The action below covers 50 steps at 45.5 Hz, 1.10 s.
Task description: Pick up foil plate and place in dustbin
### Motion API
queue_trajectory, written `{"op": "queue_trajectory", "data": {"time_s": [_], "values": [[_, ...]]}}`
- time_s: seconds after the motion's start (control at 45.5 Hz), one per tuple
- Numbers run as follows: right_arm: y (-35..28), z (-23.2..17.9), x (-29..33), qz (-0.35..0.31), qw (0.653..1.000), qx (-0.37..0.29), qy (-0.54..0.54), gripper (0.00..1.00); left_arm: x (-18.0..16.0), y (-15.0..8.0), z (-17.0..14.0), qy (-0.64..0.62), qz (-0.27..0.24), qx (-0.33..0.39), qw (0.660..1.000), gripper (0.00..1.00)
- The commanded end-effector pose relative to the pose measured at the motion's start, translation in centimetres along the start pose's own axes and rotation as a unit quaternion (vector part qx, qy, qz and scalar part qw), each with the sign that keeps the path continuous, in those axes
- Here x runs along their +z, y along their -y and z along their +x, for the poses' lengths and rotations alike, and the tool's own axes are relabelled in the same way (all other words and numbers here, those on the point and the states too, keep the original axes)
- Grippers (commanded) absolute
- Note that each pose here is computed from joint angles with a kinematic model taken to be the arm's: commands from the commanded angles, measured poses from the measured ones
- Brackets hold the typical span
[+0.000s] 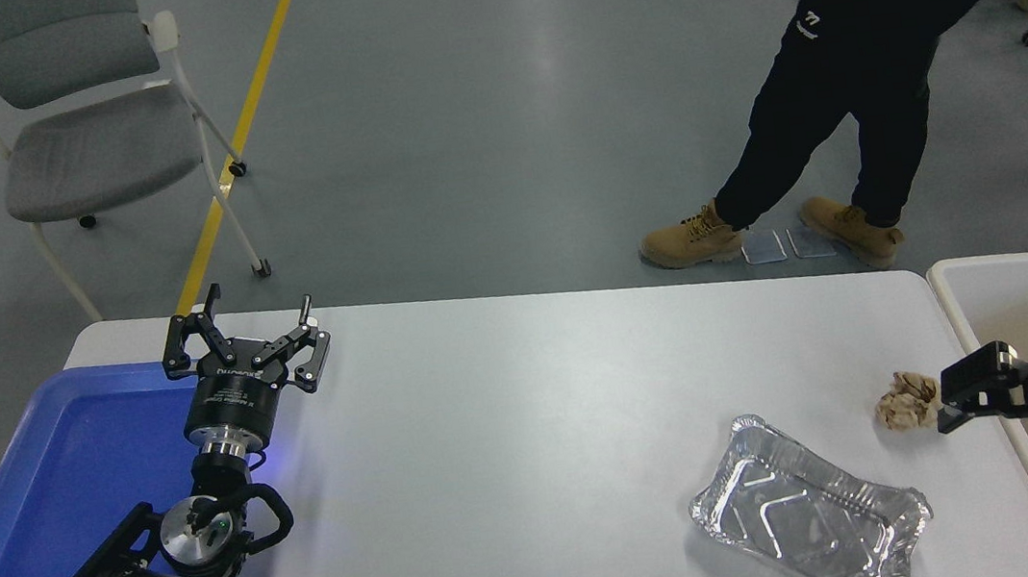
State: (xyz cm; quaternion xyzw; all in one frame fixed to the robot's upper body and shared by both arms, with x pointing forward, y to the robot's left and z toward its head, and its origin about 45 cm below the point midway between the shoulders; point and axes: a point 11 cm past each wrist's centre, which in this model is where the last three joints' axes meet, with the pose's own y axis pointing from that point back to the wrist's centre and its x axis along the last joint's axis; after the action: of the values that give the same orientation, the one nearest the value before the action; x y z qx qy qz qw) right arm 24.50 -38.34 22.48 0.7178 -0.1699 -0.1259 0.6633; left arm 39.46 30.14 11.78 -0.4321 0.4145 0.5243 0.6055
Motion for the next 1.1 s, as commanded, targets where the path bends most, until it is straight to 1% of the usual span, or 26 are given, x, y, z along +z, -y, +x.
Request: {"op": "queue_trajectory", "data": {"time_s": [0.0,0.176,0.462,0.681,0.879,1.077], "values": [[4.4,-2.2,-0.6,-0.001,1.000,-0.004,-0.009,1.00,0.0,0.0,0.0,0.001,0.000,0.000,1.000,0.99],[7.1,-3.9,-1.3,0.003,1.000,-0.005,-0.018,1.00,0.0,0.0,0.0,0.000,0.000,0.000,1.000,0.99],[10.4,-5.5,-1.1,-0.002,1.000,0.012,-0.028,1.00,0.0,0.0,0.0,0.001,0.000,0.000,1.000,0.99],[12.0,-5.5,-0.7,-0.013,0.999,0.025,-0.039,1.00,0.0,0.0,0.0,0.001,0.000,0.000,1.000,0.99],[12.8,-4.2,-0.5,-0.021,0.998,0.044,-0.046,1.00,0.0,0.0,0.0,0.001,0.000,0.000,1.000,0.99],[14.0,-5.1,0.4,-0.027,0.998,0.045,-0.045,0.99,0.0,0.0,0.0,0.000,0.000,0.000,1.000,0.99]]}}
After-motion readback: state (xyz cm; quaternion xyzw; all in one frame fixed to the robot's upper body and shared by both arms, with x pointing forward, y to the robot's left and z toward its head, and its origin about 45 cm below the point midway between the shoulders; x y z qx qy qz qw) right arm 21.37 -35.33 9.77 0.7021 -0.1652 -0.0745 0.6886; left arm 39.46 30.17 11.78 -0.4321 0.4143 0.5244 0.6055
